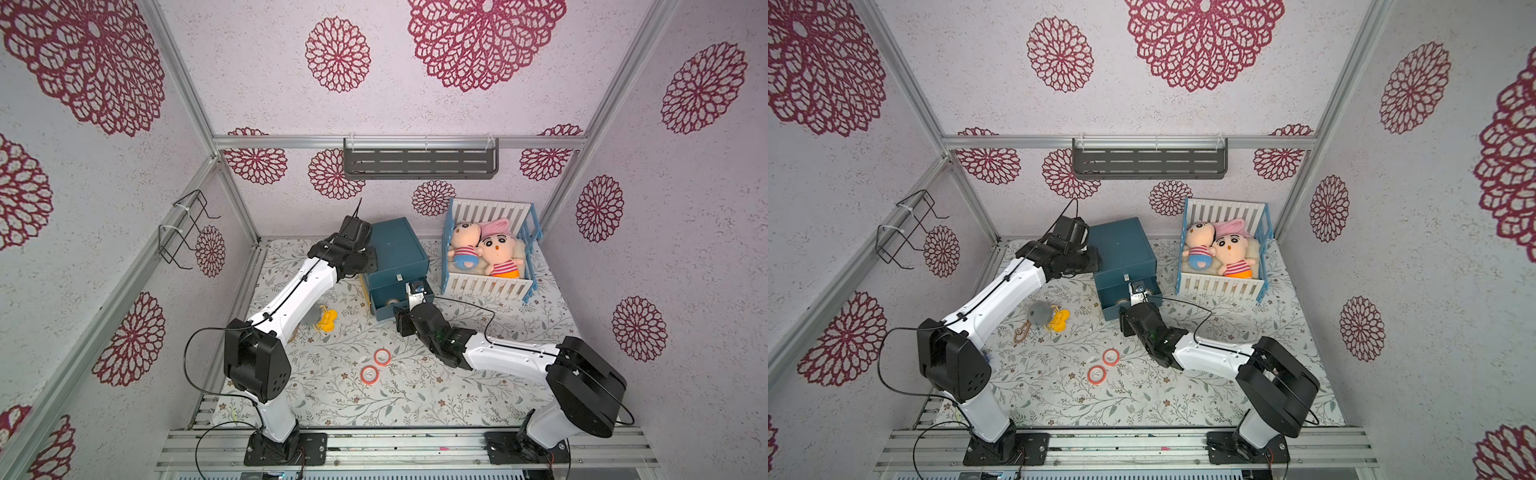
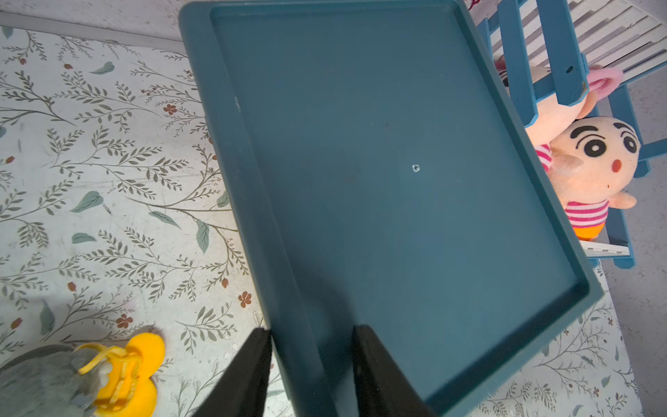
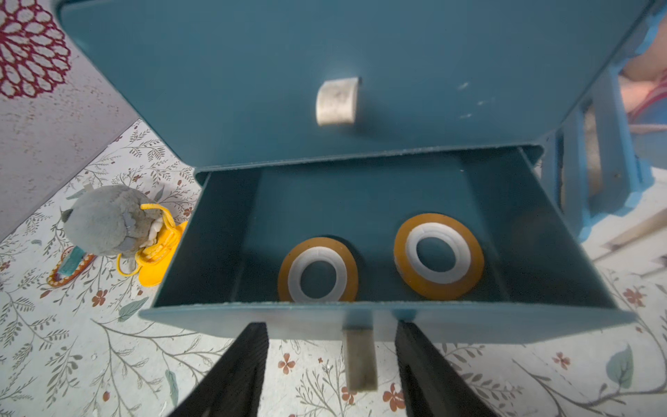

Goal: Place the transparent tape into the drawer according to color
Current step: Close the drawer in the storage box.

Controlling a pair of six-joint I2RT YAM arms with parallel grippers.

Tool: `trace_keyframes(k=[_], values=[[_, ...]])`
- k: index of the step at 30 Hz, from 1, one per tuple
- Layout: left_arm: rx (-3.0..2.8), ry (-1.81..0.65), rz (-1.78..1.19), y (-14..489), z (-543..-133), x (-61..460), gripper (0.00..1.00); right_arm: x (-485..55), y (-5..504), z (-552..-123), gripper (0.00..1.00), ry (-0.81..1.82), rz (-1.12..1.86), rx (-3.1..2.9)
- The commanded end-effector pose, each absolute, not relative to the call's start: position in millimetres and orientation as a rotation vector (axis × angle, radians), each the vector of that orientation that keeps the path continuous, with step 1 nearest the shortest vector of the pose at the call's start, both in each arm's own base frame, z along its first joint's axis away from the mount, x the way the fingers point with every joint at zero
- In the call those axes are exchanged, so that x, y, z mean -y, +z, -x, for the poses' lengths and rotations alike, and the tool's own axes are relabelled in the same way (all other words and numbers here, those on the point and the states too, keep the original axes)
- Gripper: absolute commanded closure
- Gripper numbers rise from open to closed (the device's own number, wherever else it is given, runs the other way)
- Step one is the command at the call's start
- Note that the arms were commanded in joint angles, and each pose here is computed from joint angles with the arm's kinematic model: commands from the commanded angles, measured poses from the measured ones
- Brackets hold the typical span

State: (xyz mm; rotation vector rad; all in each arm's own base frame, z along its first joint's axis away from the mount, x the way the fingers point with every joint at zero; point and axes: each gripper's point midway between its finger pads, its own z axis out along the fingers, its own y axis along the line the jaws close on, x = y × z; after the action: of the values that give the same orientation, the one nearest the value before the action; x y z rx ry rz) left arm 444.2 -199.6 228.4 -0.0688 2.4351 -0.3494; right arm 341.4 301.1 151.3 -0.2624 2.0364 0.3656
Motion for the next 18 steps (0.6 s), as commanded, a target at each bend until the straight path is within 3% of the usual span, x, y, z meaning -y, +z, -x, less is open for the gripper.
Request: trace_keyframes(k=[1, 18], values=[[-2.482, -0.337, 0.068, 217.4, -435.0, 193.9, 0.57, -305.2, 176.5, -357.2, 0.37, 0.362, 0.236, -1.947], [-2.493, -0.34, 0.052, 215.3, -432.9, 194.5, 0.57, -312.1, 177.6, -389.3, 0.37, 0.338, 0.229, -1.879]])
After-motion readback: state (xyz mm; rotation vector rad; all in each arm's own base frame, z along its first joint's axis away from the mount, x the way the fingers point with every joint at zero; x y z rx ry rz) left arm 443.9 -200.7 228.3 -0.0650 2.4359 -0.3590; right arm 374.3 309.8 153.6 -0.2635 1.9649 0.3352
